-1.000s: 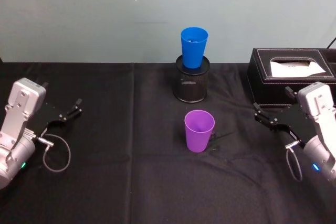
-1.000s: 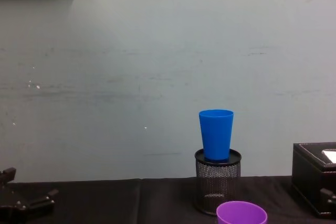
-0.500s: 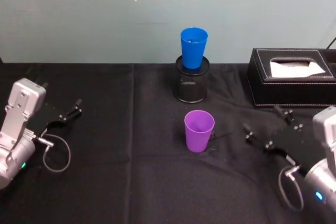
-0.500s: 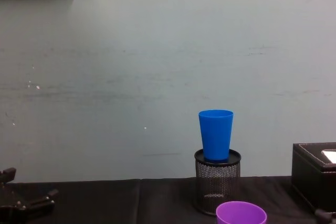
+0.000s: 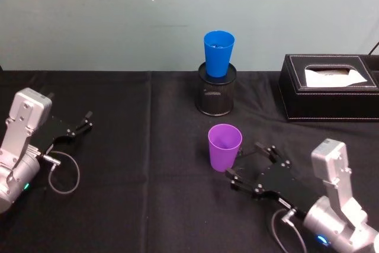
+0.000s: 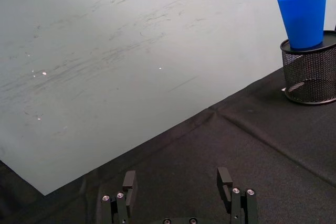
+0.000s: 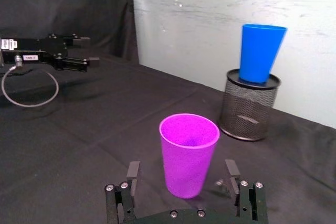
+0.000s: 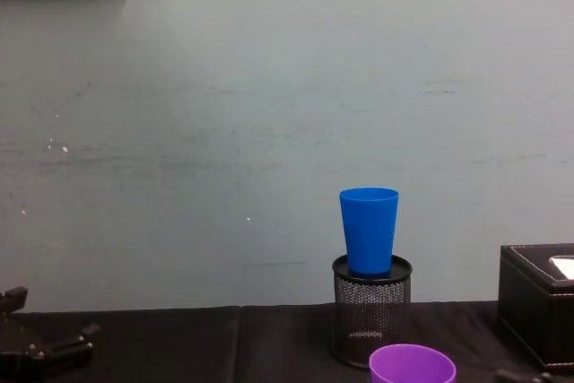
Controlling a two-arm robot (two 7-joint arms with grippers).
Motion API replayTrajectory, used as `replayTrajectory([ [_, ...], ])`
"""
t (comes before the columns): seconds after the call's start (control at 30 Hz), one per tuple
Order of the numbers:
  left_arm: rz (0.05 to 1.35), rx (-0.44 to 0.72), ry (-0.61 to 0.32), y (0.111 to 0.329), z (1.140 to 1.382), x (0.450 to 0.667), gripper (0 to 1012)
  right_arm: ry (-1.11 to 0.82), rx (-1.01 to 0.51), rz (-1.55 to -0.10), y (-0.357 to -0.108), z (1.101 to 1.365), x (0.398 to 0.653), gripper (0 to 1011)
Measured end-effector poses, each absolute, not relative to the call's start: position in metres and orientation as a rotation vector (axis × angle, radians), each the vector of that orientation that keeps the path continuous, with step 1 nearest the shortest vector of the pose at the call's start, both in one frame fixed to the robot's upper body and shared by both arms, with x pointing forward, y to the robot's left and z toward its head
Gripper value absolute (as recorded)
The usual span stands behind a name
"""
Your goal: Pick up one cup with a gripper and tap it against the other cup.
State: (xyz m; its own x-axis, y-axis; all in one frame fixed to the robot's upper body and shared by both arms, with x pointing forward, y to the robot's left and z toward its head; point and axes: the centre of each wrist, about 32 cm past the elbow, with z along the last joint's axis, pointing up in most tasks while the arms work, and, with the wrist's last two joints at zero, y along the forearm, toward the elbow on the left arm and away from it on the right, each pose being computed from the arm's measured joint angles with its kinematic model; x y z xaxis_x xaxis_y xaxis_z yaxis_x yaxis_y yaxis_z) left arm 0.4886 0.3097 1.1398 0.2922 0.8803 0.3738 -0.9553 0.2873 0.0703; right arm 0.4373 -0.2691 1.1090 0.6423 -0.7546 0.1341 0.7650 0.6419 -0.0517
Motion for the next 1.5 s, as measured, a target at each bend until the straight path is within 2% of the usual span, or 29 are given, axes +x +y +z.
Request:
replayTrajectory([
  [0.67, 1.248, 0.304, -0.285, 0.310, 1.140, 0.489, 1000, -0.039, -0.087, -0.866, -0.246, 1.105, 0.486, 1003],
  [1.1, 1.248, 0.304, -0.285, 0.310, 1.140, 0.489, 1000, -0.022, -0.070, -0.850, -0.234, 1.103, 0.499, 1003],
  [1.37, 1.248, 0.304, -0.285, 0.310, 1.140, 0.489, 1000, -0.023, -0.070, -0.850, -0.234, 1.103, 0.499, 1003],
  [1.5, 1.248, 0.304, -0.285, 0.310, 1.140, 0.489, 1000, -0.023, -0.070, -0.850, -0.235, 1.103, 0.498, 937],
])
